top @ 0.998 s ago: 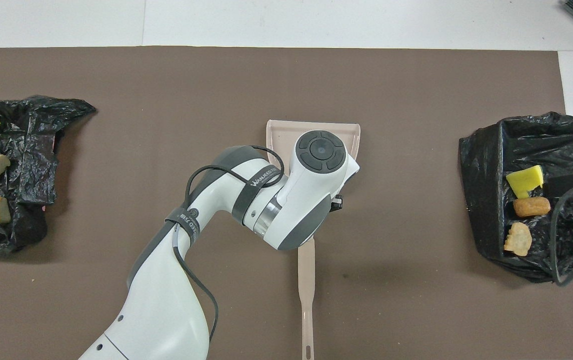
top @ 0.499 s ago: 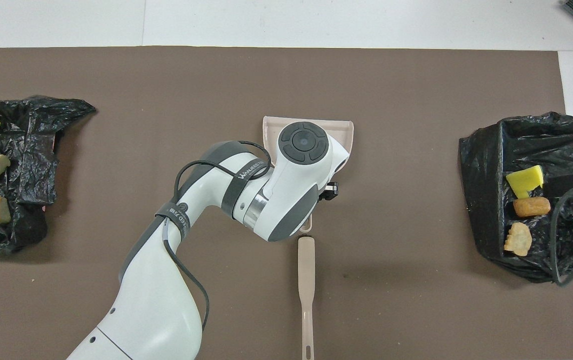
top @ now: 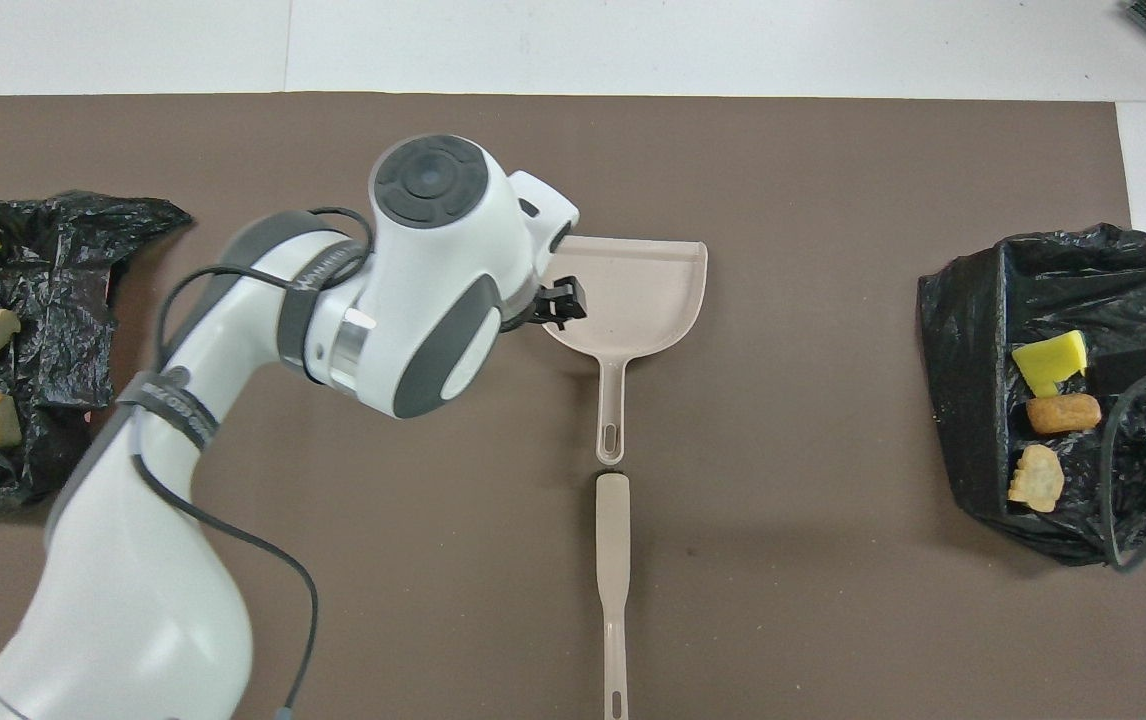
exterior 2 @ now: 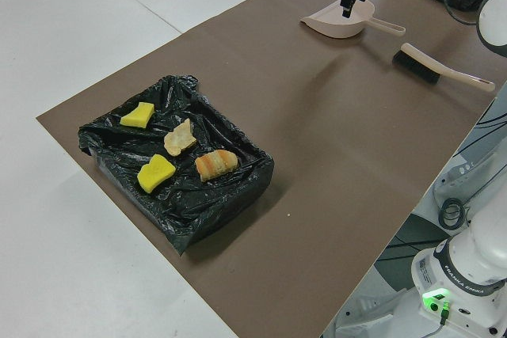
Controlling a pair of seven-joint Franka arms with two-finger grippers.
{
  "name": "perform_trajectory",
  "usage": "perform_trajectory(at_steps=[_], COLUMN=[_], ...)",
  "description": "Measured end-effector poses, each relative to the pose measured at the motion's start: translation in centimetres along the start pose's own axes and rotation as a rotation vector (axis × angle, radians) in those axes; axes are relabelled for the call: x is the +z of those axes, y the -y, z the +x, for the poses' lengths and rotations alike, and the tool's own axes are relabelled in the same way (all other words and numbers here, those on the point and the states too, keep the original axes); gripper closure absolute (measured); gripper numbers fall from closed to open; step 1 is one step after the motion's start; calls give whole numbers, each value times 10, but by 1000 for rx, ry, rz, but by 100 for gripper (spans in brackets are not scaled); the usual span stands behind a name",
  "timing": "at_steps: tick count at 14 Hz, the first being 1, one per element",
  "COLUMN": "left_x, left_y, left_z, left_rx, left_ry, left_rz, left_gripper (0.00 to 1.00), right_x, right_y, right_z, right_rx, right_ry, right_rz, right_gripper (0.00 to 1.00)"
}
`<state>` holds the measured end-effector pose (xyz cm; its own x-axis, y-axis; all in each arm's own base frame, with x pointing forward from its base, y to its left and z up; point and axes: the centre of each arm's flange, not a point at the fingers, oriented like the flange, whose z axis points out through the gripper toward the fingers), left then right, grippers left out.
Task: Sweep and dump trash in bin
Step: 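Release the dustpan above the brush and withdraw the left gripper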
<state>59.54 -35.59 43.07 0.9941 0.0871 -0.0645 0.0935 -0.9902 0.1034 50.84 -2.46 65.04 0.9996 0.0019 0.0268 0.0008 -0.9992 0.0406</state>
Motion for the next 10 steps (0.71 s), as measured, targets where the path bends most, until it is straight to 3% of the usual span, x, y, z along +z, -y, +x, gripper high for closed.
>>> perform_trajectory(at_steps=[3,10], left_x=[-15,-72], left_y=[66,206], left_z=[39,87], left_rx=[-56,173], left_ry=[-14,-74], left_rz=[-7,-16], left_gripper=[0,0], right_x=[0,0], right_y=[0,0], right_z=[0,0], right_rx=[0,0], right_ry=[0,0], right_rz=[0,0], right_gripper=[0,0])
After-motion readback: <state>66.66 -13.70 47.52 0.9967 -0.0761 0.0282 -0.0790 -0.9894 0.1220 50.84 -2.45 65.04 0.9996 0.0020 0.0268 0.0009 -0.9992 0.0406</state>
